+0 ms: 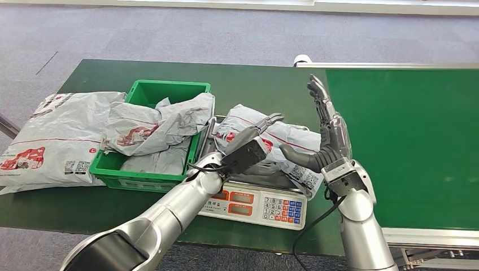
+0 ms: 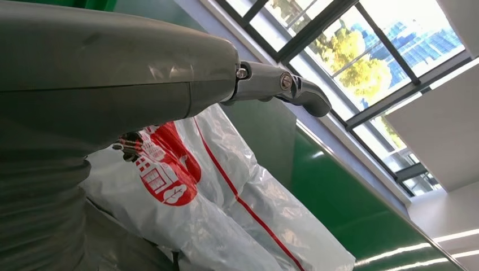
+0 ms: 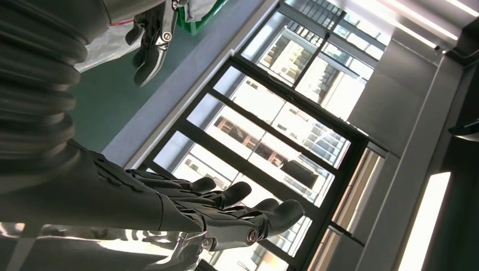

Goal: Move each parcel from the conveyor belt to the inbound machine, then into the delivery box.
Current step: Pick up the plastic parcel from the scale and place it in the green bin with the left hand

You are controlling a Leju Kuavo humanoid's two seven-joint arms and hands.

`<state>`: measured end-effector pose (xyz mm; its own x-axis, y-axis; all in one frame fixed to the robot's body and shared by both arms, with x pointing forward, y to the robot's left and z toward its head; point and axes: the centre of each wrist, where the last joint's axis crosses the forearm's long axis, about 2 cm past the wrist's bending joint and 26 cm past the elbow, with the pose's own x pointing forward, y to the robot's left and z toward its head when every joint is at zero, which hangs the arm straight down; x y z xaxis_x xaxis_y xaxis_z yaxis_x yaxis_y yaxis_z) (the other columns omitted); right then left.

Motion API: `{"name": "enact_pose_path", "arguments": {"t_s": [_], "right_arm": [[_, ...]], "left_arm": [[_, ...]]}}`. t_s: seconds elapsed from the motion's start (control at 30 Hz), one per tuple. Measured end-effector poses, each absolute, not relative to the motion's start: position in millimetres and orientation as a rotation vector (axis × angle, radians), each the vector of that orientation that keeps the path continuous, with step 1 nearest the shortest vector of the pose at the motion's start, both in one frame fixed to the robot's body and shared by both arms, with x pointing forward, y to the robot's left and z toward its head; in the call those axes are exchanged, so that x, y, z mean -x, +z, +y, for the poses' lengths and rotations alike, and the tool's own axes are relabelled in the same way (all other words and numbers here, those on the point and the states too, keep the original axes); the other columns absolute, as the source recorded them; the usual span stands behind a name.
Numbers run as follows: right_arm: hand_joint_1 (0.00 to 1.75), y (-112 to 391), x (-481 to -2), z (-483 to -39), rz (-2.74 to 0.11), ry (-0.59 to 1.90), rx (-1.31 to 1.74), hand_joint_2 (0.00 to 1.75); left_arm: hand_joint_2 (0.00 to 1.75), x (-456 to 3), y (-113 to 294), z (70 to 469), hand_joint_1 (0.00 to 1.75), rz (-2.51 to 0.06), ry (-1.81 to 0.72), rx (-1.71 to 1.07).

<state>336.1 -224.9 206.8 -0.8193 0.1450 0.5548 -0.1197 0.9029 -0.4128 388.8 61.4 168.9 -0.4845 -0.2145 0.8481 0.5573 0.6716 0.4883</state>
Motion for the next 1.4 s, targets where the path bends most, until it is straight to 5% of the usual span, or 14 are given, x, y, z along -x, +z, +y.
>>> {"name": "enact_pose_path", "arguments": {"t_s": [0.7,1.07,1.4], "right_arm": [[0.00,207,-336,-225,-2.462,0.584,0.018,1.75],[0.00,205,-335,-225,-2.441,0.634,0.038,1.75],[0.00,204,-335,-224,-2.426,0.675,0.032,1.75]], "left_arm": [[1.75,-389,170,62,0.00,-1.876,-0.975,0.199],[1.75,-376,162,46,0.00,-1.655,-1.411,-0.170],[1.75,-372,157,43,0.00,-1.559,-1.524,-0.273]]}}
